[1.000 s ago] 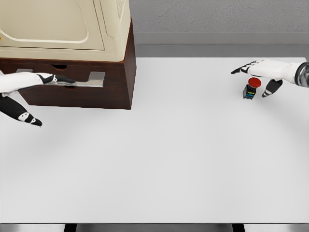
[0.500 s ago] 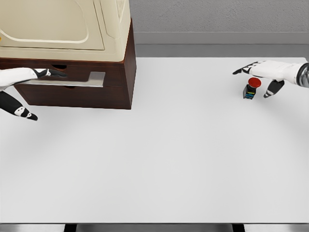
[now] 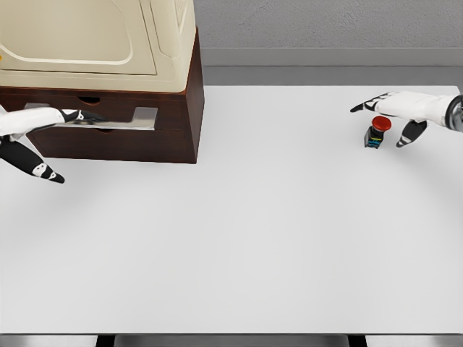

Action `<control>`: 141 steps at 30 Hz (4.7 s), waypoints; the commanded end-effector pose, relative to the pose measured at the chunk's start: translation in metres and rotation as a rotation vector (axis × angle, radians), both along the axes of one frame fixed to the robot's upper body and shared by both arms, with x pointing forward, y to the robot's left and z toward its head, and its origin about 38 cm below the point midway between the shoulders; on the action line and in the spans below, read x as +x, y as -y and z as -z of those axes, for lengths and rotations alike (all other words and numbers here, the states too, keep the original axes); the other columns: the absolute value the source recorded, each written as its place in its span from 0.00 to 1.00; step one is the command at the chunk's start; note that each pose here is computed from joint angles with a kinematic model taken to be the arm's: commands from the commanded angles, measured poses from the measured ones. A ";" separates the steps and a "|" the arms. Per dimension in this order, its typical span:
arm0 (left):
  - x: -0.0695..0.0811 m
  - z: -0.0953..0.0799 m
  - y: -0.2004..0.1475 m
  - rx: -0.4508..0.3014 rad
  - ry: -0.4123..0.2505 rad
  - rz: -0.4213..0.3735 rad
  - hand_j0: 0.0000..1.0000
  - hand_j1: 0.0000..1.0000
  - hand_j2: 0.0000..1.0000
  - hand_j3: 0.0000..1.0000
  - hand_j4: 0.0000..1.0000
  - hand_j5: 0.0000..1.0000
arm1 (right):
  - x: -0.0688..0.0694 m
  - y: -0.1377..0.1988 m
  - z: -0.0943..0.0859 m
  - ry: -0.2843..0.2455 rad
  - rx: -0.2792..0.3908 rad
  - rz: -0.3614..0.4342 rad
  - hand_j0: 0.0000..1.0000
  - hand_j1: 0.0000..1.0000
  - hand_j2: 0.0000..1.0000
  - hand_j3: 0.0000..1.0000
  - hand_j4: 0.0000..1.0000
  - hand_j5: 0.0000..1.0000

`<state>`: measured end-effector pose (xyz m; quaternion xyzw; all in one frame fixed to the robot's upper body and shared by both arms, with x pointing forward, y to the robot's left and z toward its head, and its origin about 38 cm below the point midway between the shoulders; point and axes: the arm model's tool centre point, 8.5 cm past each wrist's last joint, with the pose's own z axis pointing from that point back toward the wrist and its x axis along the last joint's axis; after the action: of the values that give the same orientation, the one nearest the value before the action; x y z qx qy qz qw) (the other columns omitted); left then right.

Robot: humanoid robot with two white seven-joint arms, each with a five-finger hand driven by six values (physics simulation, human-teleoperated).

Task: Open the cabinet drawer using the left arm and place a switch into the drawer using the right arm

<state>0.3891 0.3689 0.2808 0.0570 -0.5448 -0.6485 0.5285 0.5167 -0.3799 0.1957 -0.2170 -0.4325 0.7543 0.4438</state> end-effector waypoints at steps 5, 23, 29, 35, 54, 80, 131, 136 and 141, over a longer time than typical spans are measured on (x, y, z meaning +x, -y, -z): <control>-0.005 0.021 0.007 0.043 -0.040 0.035 1.00 1.00 1.00 1.00 1.00 1.00 | 0.001 0.000 0.005 -0.012 0.016 0.012 1.00 1.00 1.00 1.00 1.00 1.00; -0.017 0.034 0.014 0.063 -0.085 0.084 1.00 1.00 1.00 1.00 1.00 1.00 | 0.000 0.011 0.004 -0.014 0.015 0.038 1.00 1.00 1.00 1.00 1.00 1.00; -0.022 0.030 0.013 0.077 -0.081 0.105 1.00 1.00 1.00 1.00 1.00 1.00 | 0.001 0.004 0.007 -0.019 0.019 0.026 1.00 1.00 1.00 1.00 1.00 1.00; -0.024 0.029 0.011 0.084 -0.079 0.108 1.00 1.00 1.00 1.00 1.00 1.00 | 0.001 0.005 0.006 -0.019 0.015 0.026 1.00 1.00 1.00 1.00 1.00 1.00; -0.051 0.013 -0.019 0.113 -0.087 0.174 1.00 1.00 1.00 1.00 1.00 1.00 | 0.000 0.009 0.010 -0.031 0.018 0.042 1.00 1.00 1.00 1.00 1.00 1.00; -0.087 -0.004 -0.047 0.141 -0.097 0.280 1.00 1.00 1.00 1.00 1.00 1.00 | 0.009 0.002 0.010 -0.041 0.031 0.047 1.00 1.00 1.00 1.00 1.00 1.00; -0.122 -0.013 -0.089 0.029 -0.252 0.087 1.00 1.00 1.00 1.00 1.00 1.00 | 0.008 0.007 0.016 -0.059 0.043 0.067 0.52 0.52 0.52 0.52 0.52 0.52; -0.125 0.008 -0.087 0.119 -0.281 0.140 1.00 1.00 1.00 1.00 1.00 1.00 | 0.008 0.007 0.014 -0.054 0.057 0.070 0.44 0.44 0.44 0.44 0.44 0.44; -0.123 0.018 -0.080 0.100 -0.290 0.161 1.00 1.00 1.00 1.00 1.00 1.00 | 0.017 -0.011 -0.003 -0.017 0.180 0.046 0.26 0.26 0.26 0.26 0.26 0.26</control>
<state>0.2644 0.4525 0.2673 -0.0488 -0.4300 -0.7174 0.5460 0.5326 -0.3760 0.1992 -0.1904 -0.4733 0.7126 0.4815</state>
